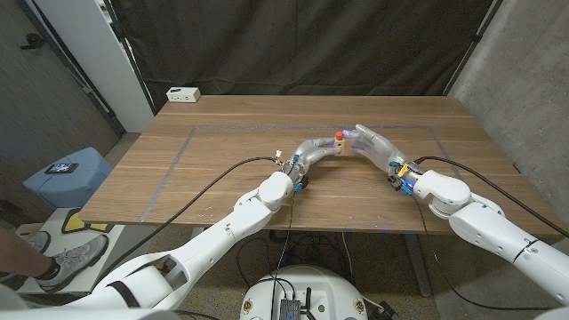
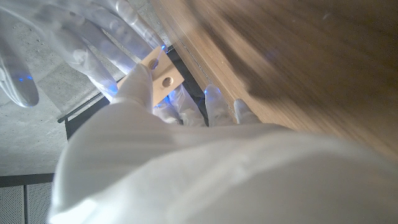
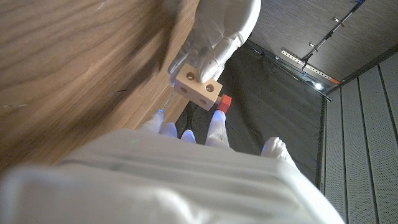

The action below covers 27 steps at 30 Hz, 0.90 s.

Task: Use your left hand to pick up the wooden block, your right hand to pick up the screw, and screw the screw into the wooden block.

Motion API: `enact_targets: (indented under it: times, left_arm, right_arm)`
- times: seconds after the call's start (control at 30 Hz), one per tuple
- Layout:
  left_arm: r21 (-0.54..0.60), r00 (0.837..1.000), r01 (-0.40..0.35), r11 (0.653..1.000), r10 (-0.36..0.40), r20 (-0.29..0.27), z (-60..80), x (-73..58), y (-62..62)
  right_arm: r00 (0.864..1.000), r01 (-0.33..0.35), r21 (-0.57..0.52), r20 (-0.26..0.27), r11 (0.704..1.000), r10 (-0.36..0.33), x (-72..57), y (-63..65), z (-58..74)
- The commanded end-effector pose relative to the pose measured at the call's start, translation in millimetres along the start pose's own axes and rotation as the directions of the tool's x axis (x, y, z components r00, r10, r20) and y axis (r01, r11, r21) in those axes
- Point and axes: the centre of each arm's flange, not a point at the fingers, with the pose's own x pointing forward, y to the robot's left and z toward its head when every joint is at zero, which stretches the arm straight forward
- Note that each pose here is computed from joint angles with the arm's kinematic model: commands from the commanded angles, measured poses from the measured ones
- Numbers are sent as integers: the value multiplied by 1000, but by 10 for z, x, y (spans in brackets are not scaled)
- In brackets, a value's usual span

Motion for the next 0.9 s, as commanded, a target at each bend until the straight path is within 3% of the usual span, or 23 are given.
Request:
enact_targets:
  times: [0.03, 0.5, 0.9]
  left_arm:
    - [-3, 1000, 1, 1000, -1, -2, -6, -6, -7]
    - [-3, 1000, 5, 1000, -5, -2, -7, -18, -18]
    - [-4, 1000, 1, 1000, -1, 2, -3, -21, -15]
  right_arm:
    - [1000, -3, -5, -7, 1000, 3, -37, 47, 11]
    - [1000, -10, -21, -13, 1000, 10, -114, 98, 56]
    - [999, -33, -54, -8, 998, 33, -97, 162, 146]
